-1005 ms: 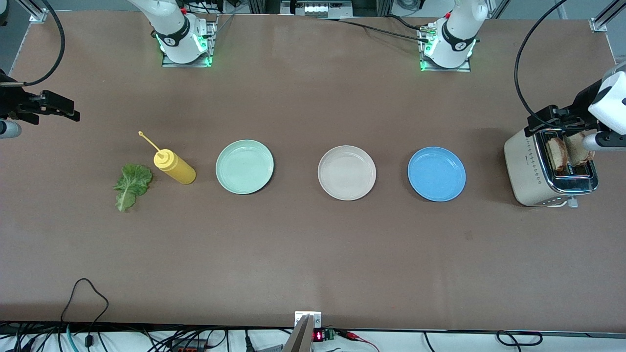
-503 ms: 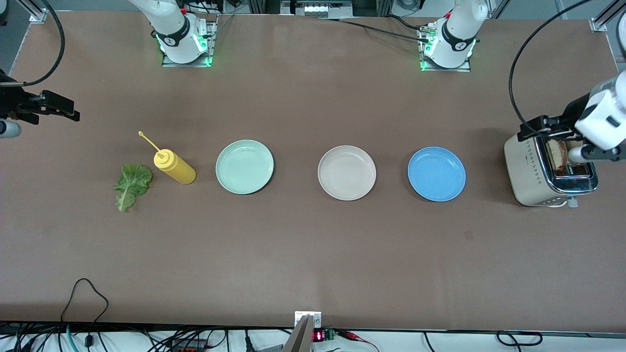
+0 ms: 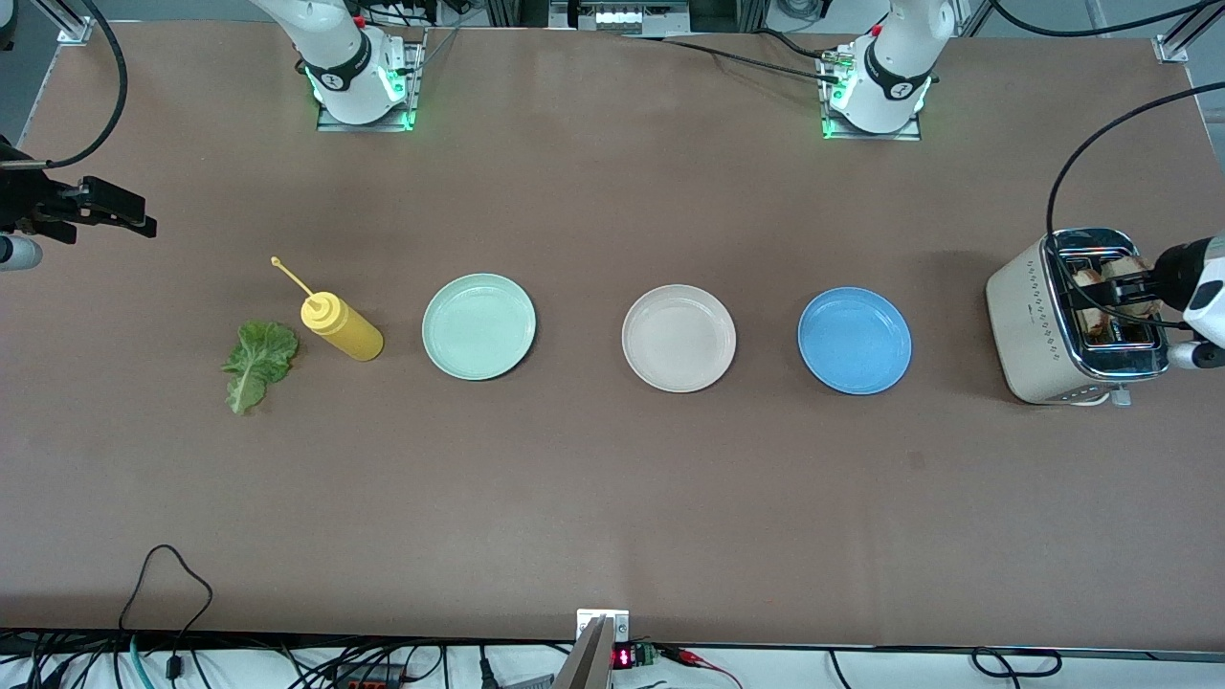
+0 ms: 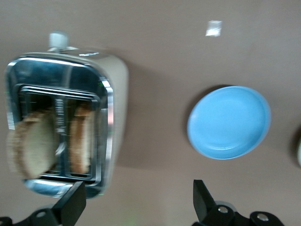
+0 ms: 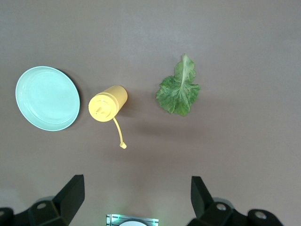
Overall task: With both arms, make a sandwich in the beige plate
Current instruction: 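Reach the left gripper to the toaster and grasp a bread slice, then lift the bread slice up out of the toaster with the left gripper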
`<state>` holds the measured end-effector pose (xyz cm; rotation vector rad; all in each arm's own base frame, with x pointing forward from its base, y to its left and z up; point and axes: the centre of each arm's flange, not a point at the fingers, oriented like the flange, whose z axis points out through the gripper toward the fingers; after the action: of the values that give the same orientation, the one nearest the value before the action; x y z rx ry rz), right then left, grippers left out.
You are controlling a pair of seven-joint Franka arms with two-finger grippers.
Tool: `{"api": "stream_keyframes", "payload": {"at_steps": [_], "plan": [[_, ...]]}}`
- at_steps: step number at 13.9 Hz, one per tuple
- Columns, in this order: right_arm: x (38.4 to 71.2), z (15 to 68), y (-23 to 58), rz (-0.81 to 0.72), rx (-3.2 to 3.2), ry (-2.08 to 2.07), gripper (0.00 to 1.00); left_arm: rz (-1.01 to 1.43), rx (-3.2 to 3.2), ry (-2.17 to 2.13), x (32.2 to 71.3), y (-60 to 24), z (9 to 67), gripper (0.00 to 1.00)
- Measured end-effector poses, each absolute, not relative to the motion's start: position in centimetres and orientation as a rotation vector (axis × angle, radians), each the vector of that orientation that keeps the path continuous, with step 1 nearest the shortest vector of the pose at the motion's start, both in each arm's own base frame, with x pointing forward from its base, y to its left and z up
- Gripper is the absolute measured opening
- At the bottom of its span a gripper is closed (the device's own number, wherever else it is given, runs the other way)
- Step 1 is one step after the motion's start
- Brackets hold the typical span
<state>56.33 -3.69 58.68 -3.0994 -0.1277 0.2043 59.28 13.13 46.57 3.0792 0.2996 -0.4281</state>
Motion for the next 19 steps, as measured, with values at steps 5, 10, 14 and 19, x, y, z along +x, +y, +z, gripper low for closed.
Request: {"api": "stream_keyframes", "payload": {"at_steps": [5, 10, 14, 19], "plan": [[56.3, 58.7, -3.7, 0.204, -3.099, -0.128, 1.0, -0.571, 3.027, 0.295, 58.6, 19.9, 40.3, 1.0], [56.3, 58.7, -3.6, 0.204, -3.099, -0.129, 1.0, -0.656, 2.989, 0.28, 58.8, 20.5, 36.1, 1.0], [56.3, 58.7, -3.6, 0.204, -3.099, -0.129, 1.0, -0.705, 2.969, 0.266, 58.4, 20.1, 35.6, 0.77], [56.3, 58.7, -3.6, 0.204, -3.099, -0.129, 1.0, -0.779, 2.937, 0.256, 57.7, 20.0, 35.2, 0.39]]}}
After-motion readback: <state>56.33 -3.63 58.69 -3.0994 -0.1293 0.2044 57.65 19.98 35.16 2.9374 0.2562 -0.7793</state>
